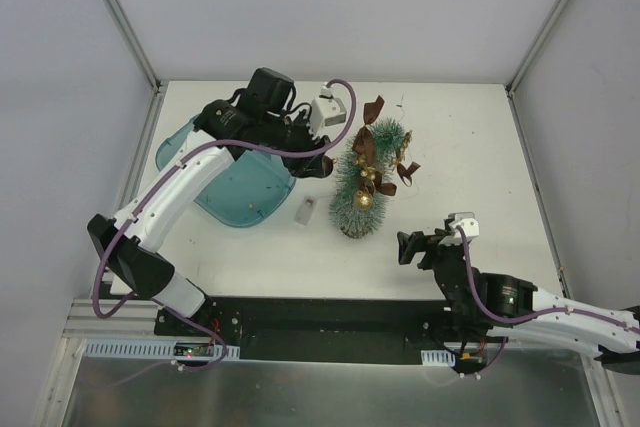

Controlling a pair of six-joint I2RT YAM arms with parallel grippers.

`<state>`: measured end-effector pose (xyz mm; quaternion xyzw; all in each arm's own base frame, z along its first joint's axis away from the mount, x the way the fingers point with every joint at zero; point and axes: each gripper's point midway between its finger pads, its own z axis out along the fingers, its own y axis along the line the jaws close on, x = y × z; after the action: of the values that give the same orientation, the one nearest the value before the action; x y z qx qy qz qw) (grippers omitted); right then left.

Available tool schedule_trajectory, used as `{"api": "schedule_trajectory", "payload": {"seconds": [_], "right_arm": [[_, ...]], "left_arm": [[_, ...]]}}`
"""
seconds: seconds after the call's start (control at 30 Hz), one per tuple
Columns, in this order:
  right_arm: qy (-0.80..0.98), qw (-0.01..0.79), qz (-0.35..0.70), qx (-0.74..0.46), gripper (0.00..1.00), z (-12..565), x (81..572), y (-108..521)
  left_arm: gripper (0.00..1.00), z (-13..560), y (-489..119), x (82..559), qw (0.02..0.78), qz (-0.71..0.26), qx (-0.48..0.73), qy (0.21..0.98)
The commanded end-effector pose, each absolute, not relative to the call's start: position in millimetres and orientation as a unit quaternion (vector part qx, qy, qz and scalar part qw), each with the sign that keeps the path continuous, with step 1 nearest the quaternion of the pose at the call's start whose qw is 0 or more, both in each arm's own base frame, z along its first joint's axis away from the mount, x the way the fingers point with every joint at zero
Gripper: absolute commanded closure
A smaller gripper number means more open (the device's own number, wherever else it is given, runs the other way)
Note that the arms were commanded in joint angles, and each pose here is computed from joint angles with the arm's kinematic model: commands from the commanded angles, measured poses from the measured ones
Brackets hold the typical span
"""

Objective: Decorate the small christmas tree

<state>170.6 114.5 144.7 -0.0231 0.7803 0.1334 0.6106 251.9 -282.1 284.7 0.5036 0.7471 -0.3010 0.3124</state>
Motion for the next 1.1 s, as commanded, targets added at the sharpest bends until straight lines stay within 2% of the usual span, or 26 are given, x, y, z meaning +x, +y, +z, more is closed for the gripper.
{"api": "schedule_trajectory", "payload": {"seconds": [0.0, 1.07], "right_arm": [[0.770, 0.623, 0.140, -0.007, 0.01, 164, 174, 114], [0.766, 0.626, 0.146, -0.003, 0.01, 165, 174, 112]], "left_arm": [[1.00, 294, -279, 238, 0.319, -0.309, 0.508, 0.738], [1.00, 291, -300, 232, 0.290, -0.346, 0.506, 0.735]]}}
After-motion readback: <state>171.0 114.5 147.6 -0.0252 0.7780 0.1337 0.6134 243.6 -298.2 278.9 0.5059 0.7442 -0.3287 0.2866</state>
